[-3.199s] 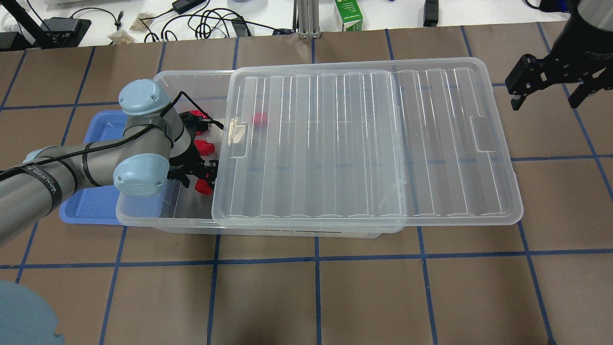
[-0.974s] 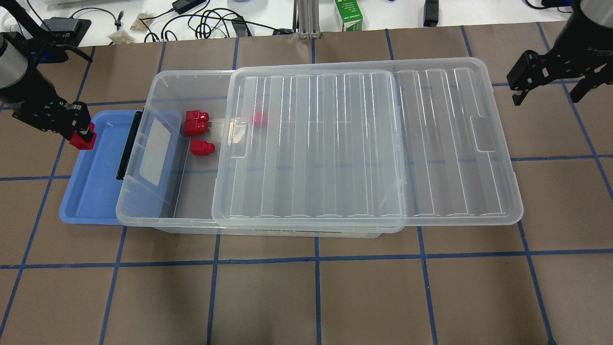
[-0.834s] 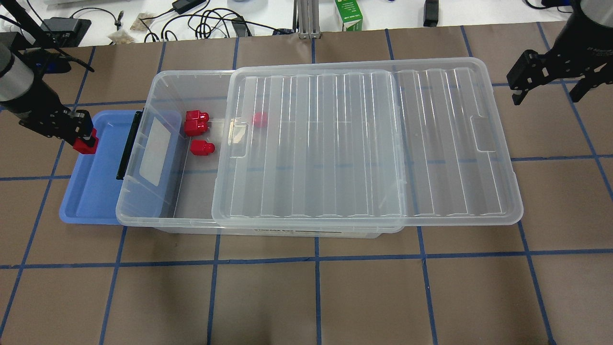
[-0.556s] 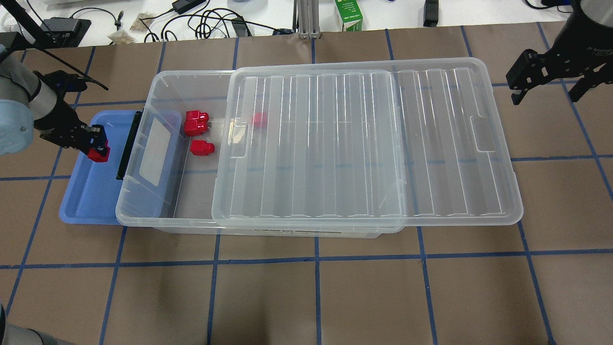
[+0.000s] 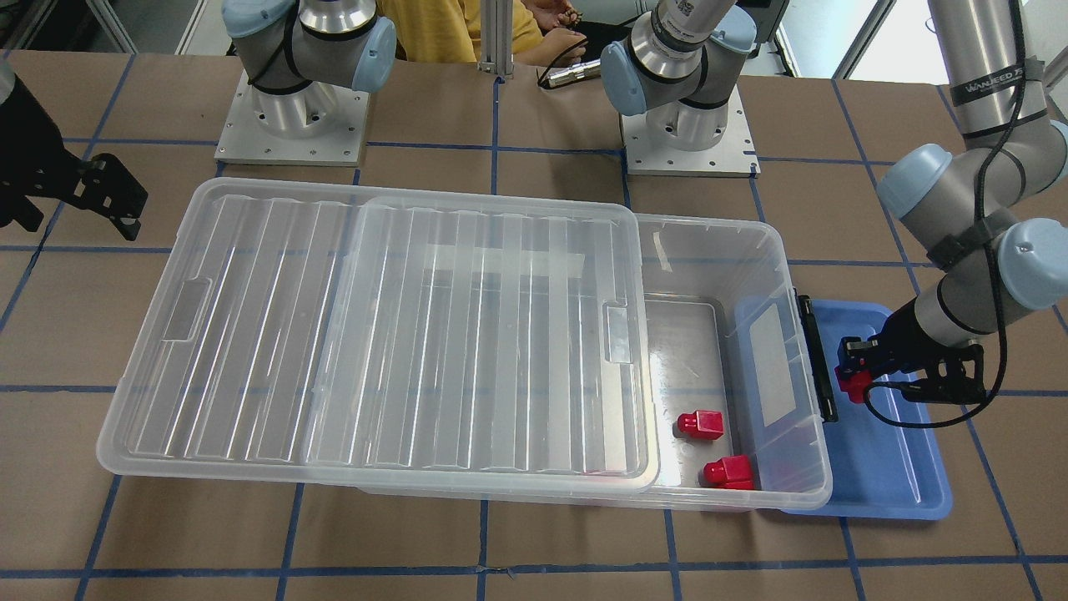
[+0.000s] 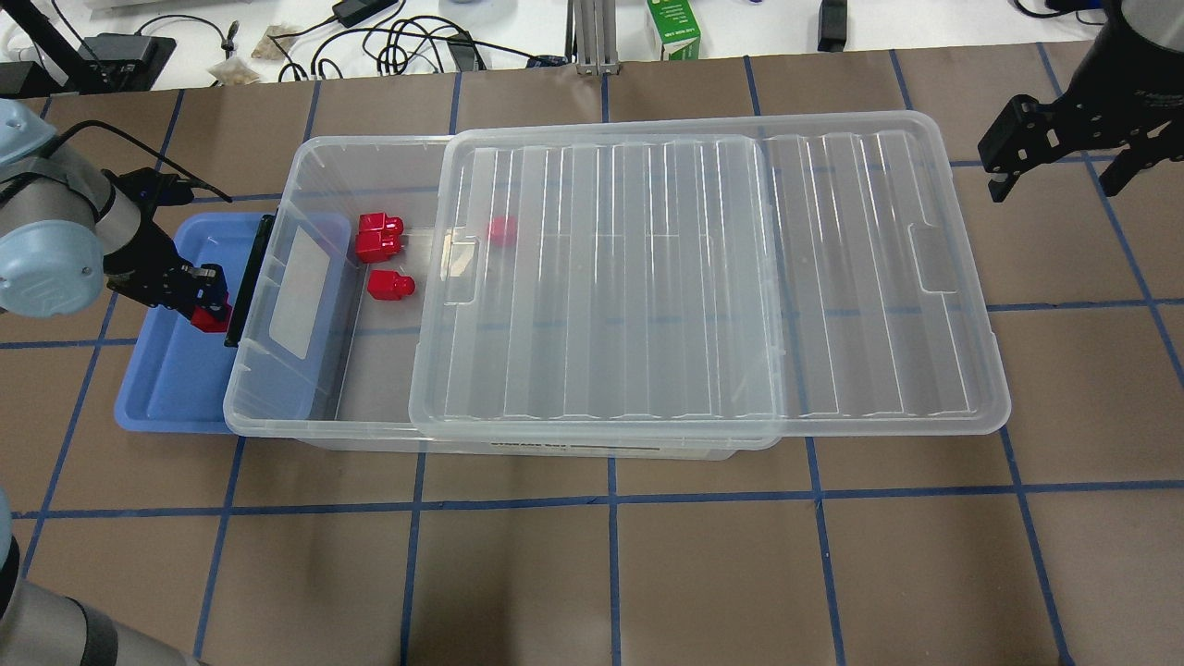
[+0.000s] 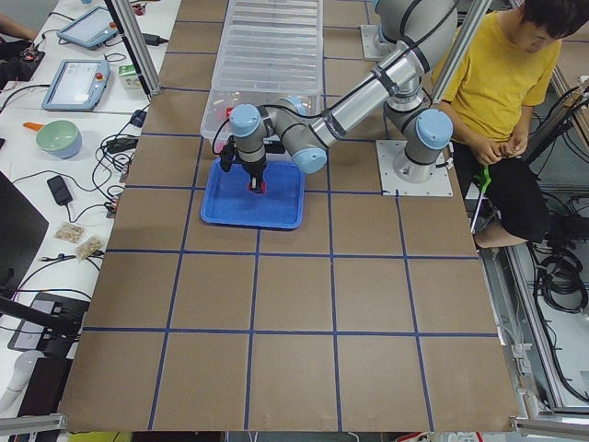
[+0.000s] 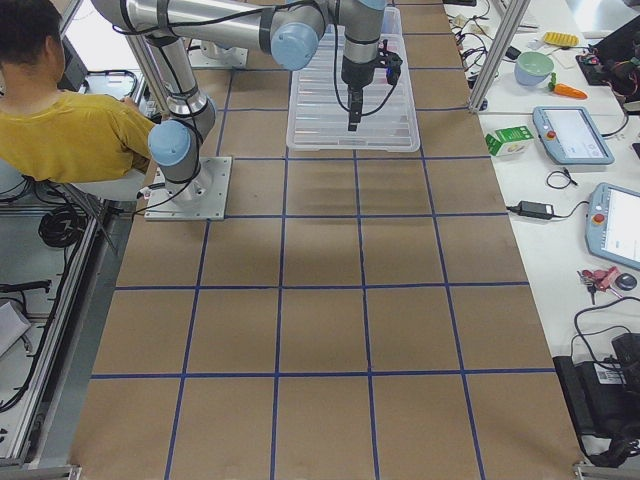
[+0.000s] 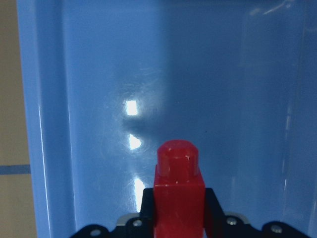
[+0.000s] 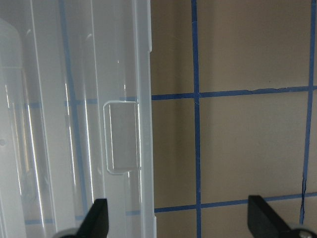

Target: Place red block in blue tray from box

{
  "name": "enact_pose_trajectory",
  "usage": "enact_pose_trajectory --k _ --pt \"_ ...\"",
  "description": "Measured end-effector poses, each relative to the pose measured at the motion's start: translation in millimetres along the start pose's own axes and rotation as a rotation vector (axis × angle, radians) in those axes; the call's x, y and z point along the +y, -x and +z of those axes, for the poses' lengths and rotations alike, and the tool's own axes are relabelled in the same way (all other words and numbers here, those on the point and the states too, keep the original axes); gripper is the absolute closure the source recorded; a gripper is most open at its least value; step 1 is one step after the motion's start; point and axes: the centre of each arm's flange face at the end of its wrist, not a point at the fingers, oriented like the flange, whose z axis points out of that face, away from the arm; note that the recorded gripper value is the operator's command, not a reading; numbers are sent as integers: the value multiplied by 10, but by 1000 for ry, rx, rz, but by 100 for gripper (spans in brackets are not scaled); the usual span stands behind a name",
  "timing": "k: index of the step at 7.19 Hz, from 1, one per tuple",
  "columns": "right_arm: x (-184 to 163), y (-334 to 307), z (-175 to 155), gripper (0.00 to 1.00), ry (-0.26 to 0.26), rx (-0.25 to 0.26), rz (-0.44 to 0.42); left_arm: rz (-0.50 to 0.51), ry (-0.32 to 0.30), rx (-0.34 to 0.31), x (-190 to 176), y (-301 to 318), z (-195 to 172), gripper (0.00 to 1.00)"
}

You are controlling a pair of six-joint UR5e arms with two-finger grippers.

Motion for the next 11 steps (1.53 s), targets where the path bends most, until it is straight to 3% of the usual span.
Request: enact_pose_trajectory --k 3,5,8,11 --pt "4 -9 -4 0 0 3 0 -7 -3 -6 3 3 -335 0" --pt "3 -23 14 0 7 3 -4 -8 14 2 63 -215 -1135 0" --pt "-7 -59 36 0 12 4 -7 26 -20 -23 251 -1371 -2149 0" --pt "-266 -270 439 0 69 -13 19 73 -45 -34 600 -2255 -2527 0"
